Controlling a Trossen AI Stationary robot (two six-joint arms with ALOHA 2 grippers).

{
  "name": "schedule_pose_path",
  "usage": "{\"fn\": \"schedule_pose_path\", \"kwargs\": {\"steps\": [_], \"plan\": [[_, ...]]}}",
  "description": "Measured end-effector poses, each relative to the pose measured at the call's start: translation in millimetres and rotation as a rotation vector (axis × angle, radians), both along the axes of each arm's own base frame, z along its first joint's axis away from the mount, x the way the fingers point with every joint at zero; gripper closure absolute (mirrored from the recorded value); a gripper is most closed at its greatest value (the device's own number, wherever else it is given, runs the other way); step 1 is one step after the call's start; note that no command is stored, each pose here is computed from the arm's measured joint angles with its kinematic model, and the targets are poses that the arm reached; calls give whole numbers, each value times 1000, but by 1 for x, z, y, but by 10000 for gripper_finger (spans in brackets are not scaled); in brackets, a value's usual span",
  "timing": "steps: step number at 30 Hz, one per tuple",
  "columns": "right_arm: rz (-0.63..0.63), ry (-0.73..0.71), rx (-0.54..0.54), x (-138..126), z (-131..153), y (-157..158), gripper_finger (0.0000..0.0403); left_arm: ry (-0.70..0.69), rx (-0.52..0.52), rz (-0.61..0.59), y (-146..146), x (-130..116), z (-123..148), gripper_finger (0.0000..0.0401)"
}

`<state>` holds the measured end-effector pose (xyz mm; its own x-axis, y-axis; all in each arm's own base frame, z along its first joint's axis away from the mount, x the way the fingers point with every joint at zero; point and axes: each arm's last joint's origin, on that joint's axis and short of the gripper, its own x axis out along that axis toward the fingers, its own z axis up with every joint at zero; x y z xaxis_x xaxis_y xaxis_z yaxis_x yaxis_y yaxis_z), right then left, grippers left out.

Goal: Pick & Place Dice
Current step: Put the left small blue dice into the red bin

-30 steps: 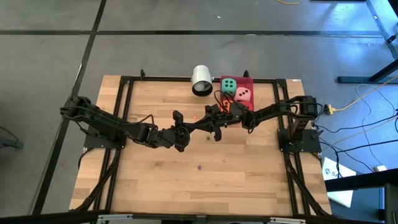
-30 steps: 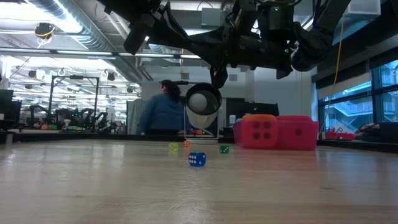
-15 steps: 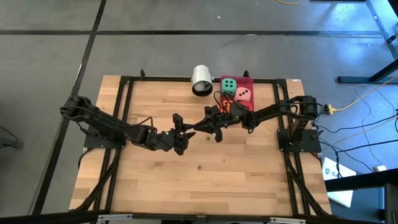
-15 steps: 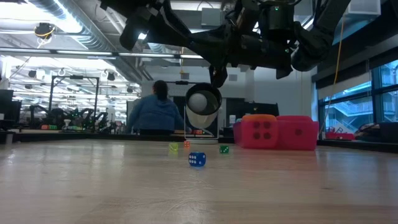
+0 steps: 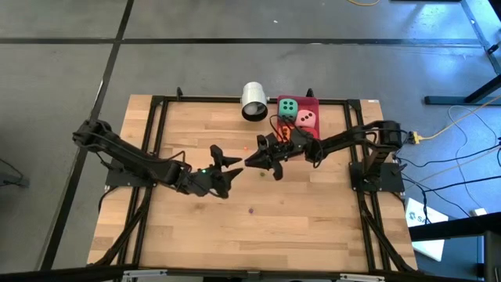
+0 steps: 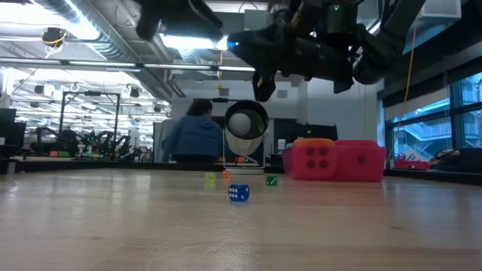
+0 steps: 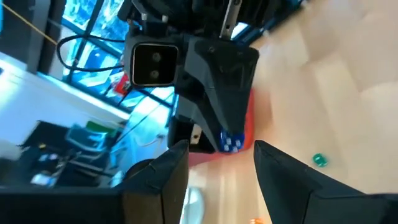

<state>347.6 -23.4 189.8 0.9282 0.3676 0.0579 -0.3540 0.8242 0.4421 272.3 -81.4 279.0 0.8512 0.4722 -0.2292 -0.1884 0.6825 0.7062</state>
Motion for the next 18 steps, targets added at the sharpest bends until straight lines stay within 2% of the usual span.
{"fn": "schedule_pose_path", "kwargs": {"steps": [7,11,18], "plan": [[20,-40,-73,-9,24,2,351,-43,-167,-83,7,-26,22,228],[-64,14,-143,-17,34,0,352,-22,-253,-121,15,-38,27,230],[-199,53,-263,-39,62,-1,352,31,-327,-68,27,-50,25,230]]}}
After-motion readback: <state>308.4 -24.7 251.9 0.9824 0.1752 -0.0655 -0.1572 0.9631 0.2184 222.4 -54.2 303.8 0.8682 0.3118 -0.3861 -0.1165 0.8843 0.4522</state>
